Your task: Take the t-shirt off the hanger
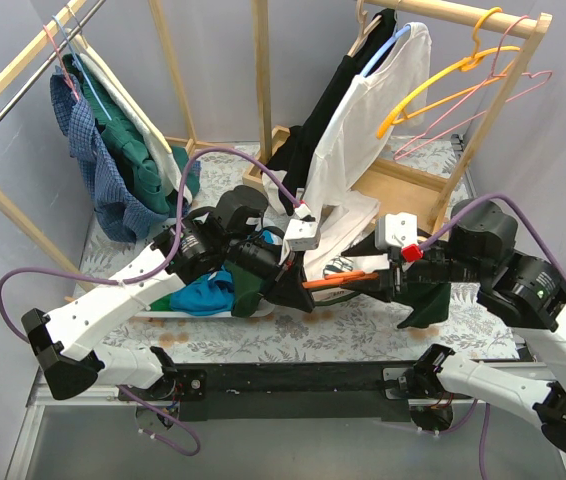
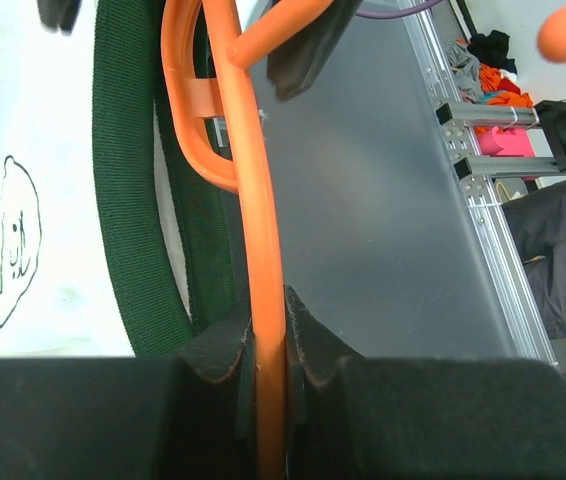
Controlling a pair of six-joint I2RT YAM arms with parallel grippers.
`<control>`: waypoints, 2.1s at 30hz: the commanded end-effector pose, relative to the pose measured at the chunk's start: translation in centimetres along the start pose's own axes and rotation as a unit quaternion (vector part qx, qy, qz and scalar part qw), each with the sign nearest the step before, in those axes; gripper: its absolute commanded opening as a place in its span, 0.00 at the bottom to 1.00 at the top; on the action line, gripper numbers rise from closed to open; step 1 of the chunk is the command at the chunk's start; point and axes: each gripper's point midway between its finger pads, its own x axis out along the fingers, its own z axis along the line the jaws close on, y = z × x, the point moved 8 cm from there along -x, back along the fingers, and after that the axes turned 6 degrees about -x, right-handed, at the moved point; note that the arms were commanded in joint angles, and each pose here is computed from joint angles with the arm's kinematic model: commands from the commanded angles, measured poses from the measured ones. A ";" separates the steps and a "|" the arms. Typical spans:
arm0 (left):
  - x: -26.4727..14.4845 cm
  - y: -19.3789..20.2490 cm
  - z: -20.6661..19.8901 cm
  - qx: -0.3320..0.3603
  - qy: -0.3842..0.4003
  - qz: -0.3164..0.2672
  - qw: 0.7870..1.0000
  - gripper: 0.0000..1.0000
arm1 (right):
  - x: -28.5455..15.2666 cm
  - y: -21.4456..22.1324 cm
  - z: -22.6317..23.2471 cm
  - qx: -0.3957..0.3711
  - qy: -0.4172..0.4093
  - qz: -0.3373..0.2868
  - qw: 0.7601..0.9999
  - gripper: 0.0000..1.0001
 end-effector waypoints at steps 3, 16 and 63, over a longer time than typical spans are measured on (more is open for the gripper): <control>-0.4 -1.3 -1.1 0.044 0.039 -0.026 0.998 0.00 | 1.0 -0.8 -0.5 0.000 -0.006 -0.036 0.999 0.47; -1.5 -1.7 -0.6 0.063 -0.069 -0.075 0.993 0.44 | 0.0 -0.4 -1.0 0.024 0.066 -0.023 0.997 0.01; -3.6 4.2 4.7 0.040 -0.336 -0.263 0.904 0.53 | -6.8 -3.5 2.1 0.013 0.118 -0.049 0.992 0.01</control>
